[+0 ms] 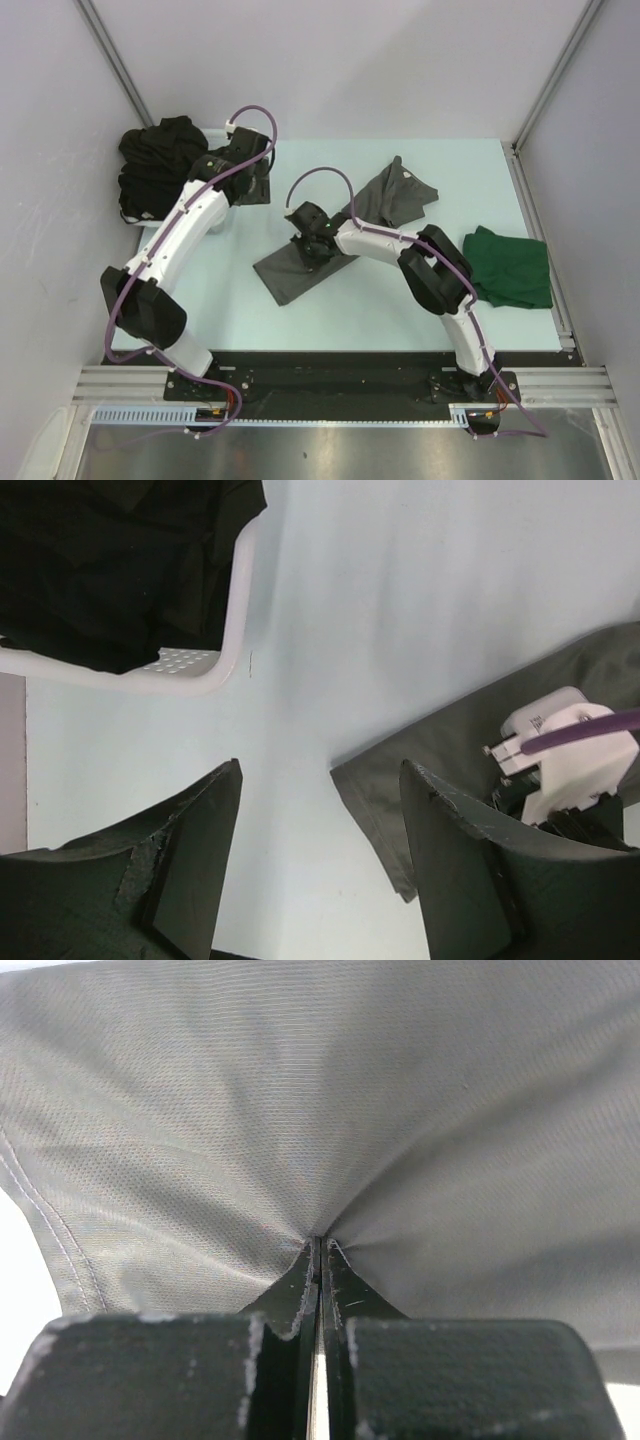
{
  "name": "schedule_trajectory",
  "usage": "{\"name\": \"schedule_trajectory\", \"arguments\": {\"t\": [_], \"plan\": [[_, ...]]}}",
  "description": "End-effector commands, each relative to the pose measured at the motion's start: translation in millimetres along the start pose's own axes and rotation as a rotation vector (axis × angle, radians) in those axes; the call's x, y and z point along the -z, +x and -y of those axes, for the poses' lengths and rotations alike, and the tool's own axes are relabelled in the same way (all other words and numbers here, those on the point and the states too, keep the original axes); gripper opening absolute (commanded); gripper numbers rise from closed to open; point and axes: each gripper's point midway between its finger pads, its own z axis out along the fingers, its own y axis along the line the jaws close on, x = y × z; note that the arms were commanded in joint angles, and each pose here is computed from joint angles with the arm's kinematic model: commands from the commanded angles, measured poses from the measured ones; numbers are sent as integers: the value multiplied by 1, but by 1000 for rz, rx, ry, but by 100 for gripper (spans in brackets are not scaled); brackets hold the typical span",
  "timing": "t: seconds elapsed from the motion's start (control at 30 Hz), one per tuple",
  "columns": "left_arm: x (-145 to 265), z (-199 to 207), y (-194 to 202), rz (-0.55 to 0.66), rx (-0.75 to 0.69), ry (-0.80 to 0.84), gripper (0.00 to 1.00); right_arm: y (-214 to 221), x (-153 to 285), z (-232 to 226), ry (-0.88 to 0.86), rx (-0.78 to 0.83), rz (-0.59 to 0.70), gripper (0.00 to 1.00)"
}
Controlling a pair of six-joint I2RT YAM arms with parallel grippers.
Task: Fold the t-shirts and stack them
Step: Rotate the tshirt 90 degrees
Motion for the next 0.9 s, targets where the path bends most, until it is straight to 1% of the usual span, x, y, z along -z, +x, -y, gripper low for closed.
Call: {"name": "schedule_trajectory", "arguments": {"t": [0.0, 0.1, 0.17, 0.3, 0.53, 0.87], "plan": [[4, 3, -20, 50, 20, 26, 70, 78, 12, 31, 95, -10, -256, 0], [3, 3, -21, 52, 21, 27, 70, 88, 18, 36, 102, -15, -275, 0], [3, 4, -22, 53, 23, 30, 70, 90, 25, 44, 137, -14, -266, 0], [0, 5, -23, 50, 22, 34, 70, 85, 30, 48, 138, -24, -240, 0], [-1, 7, -23, 46, 19, 38, 70, 99, 34, 50, 137, -42, -283, 0], [-7, 12, -31, 52, 24, 56, 70, 118, 59, 55, 148, -82, -332, 0]]}}
